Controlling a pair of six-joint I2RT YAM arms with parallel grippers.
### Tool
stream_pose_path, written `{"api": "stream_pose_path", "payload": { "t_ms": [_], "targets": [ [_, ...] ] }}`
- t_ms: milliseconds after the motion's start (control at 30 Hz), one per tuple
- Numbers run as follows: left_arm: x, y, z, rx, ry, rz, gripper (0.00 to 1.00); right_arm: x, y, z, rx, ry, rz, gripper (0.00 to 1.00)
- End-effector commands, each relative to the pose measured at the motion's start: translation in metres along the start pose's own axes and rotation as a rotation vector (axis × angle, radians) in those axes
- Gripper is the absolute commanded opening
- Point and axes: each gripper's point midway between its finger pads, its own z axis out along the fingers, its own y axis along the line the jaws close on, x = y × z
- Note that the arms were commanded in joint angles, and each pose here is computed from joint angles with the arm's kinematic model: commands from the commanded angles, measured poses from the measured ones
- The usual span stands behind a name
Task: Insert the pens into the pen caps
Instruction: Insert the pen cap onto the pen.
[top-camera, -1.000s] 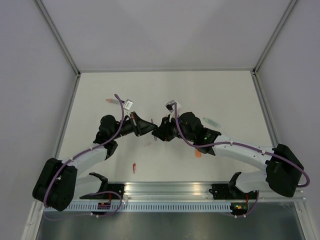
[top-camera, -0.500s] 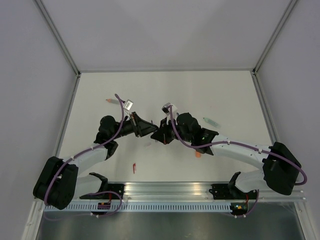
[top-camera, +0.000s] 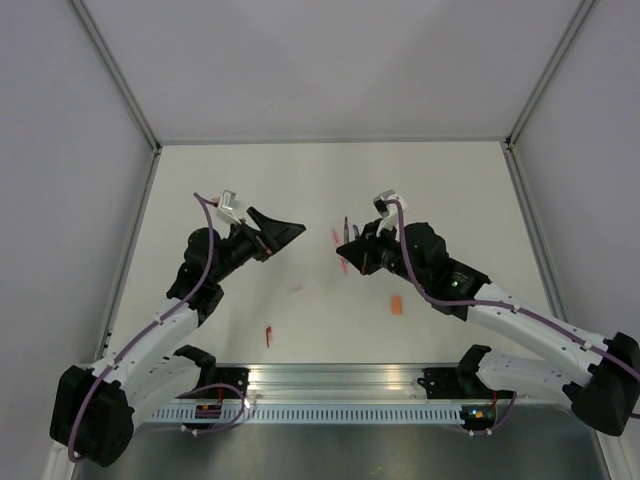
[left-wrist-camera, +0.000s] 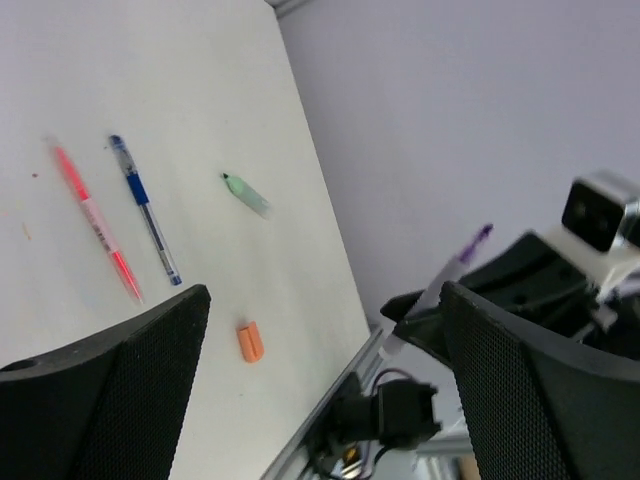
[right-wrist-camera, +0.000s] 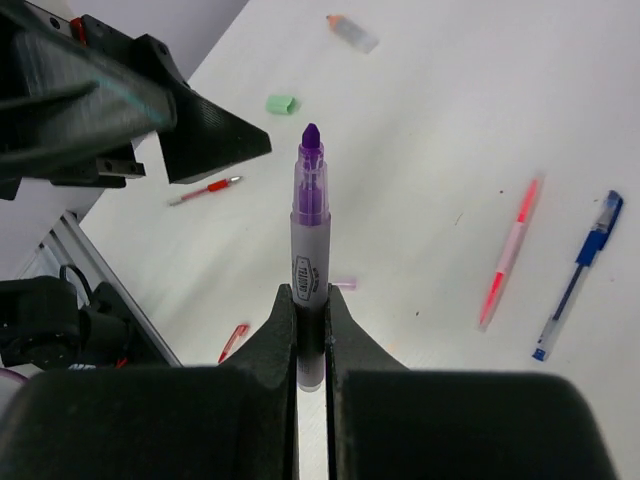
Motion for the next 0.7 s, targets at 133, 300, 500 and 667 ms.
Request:
{"api": "stream_pose_path", "payload": {
  "t_ms": [133,300,500,667],
  "targets": [
    [-0.060,0.035,-0.024,-0.535,-0.301,-0.398,1.00,-0.015,-0.006,-0.023,0.020,-0.079,-0.005,0.00],
    [-0.046,0.063,-0.040,-0.822,-0.466,-0.590,0.97,-0.017,-0.006,-0.031,0.016,-0.099,-0.009,0.00],
    [0.017,0.096,-0.015,-1.076,-0.427,-0.822,0.93,-0.026,-0.008,-0.049,0.032,-0.152,-0.018,0.00],
    [0.045,0.117,-0.009,-1.183,-0.445,-0.934,0.87,-0.027,-0.017,-0.054,0.076,-0.169,-0.025,0.00]
  ]
}}
